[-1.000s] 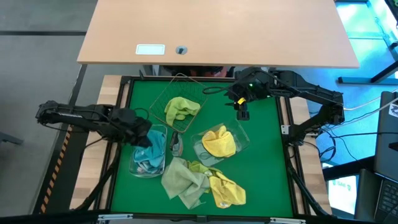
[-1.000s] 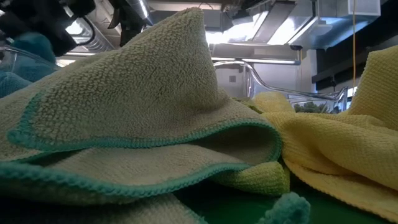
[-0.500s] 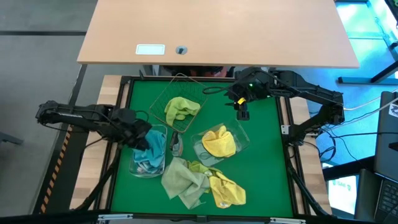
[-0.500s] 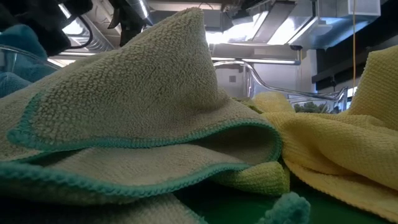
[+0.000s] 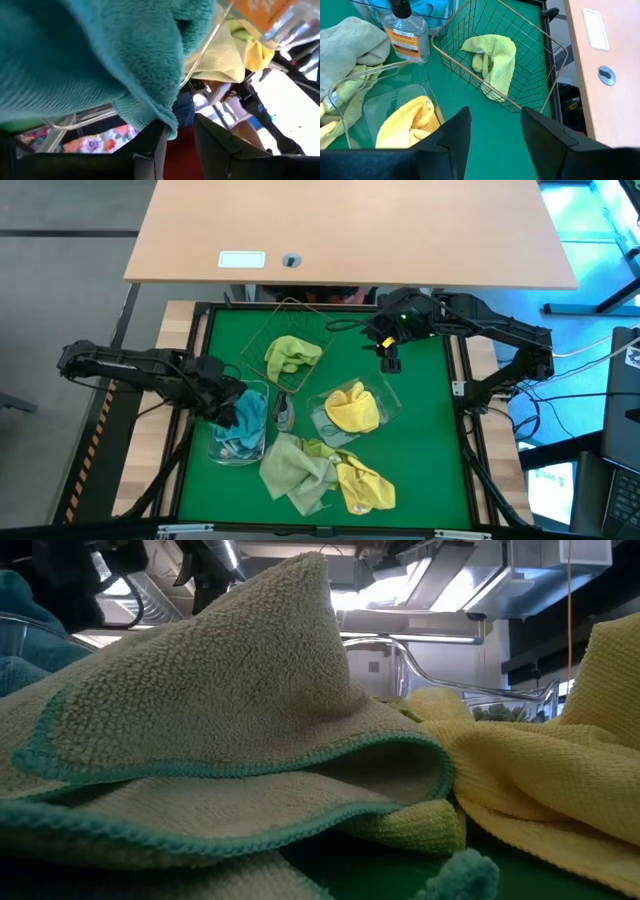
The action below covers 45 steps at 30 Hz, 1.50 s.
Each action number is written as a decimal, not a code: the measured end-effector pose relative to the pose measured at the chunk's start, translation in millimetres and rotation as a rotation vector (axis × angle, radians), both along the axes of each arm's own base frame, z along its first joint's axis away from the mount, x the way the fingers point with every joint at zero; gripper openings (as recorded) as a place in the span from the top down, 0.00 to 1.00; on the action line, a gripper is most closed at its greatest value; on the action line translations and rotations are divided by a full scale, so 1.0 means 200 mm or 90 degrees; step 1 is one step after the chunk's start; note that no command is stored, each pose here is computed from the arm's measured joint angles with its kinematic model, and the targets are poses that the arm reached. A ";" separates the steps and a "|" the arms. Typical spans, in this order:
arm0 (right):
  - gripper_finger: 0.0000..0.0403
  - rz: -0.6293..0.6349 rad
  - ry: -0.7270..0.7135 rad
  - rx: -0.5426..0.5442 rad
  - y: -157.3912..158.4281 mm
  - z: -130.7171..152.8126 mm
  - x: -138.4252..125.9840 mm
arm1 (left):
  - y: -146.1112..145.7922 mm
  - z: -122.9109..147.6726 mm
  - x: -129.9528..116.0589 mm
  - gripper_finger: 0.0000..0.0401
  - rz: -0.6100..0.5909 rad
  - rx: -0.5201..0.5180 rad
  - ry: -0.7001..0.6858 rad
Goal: Sort microfiber towel by color & place in baskets
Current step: Put the blue microfiber towel into the left transparent bin, then put the light green microfiber towel into the wire basket
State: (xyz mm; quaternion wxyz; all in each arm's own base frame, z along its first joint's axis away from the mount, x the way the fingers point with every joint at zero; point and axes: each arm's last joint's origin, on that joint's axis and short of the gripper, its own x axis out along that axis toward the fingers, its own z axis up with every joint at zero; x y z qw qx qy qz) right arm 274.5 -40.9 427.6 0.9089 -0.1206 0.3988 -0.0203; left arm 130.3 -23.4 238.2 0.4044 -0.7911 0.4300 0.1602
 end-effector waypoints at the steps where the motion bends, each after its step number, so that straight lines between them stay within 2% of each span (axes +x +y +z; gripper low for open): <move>1: 0.57 0.000 0.000 0.000 0.00 0.00 0.00 | 0.00 0.00 0.01 0.77 -0.007 0.007 -0.011; 4: 0.57 0.000 0.000 0.000 0.00 0.00 0.00 | 0.00 0.01 0.07 0.77 -0.001 0.051 -0.073; 7: 0.57 0.000 0.000 0.000 0.00 0.00 0.00 | 0.02 0.04 0.11 0.77 0.043 0.131 -0.152; 10: 0.57 0.000 0.000 0.000 0.00 0.00 0.00 | 0.03 0.04 0.12 0.77 0.076 0.199 -0.170; 14: 0.57 0.000 0.000 0.000 0.00 0.00 0.00 | 0.02 0.04 0.12 0.77 0.066 0.198 -0.169; 21: 0.57 0.000 0.000 0.000 0.00 0.00 0.00 | -0.01 0.04 0.12 0.80 0.031 0.142 -0.143; 25: 0.57 0.000 0.000 0.000 0.00 0.00 0.00 | -0.04 0.15 0.12 0.83 0.025 0.139 -0.145; 30: 0.57 0.000 0.000 0.000 0.00 0.00 0.00 | -0.04 0.30 0.09 0.85 0.034 0.216 -0.080; 34: 0.57 0.000 0.000 0.000 0.00 0.00 0.00 | -0.04 0.34 0.08 0.85 0.006 0.295 -0.001; 37: 0.57 0.000 0.000 0.000 0.00 0.00 0.00 | -0.05 0.31 0.09 0.85 -0.037 0.329 0.054; 40: 0.57 0.000 0.000 0.000 0.00 0.00 0.00 | -0.06 0.28 0.10 0.85 -0.088 0.367 0.064; 45: 0.57 0.000 0.000 0.000 0.00 0.00 0.00 | -0.07 0.24 0.14 0.85 -0.115 0.384 0.085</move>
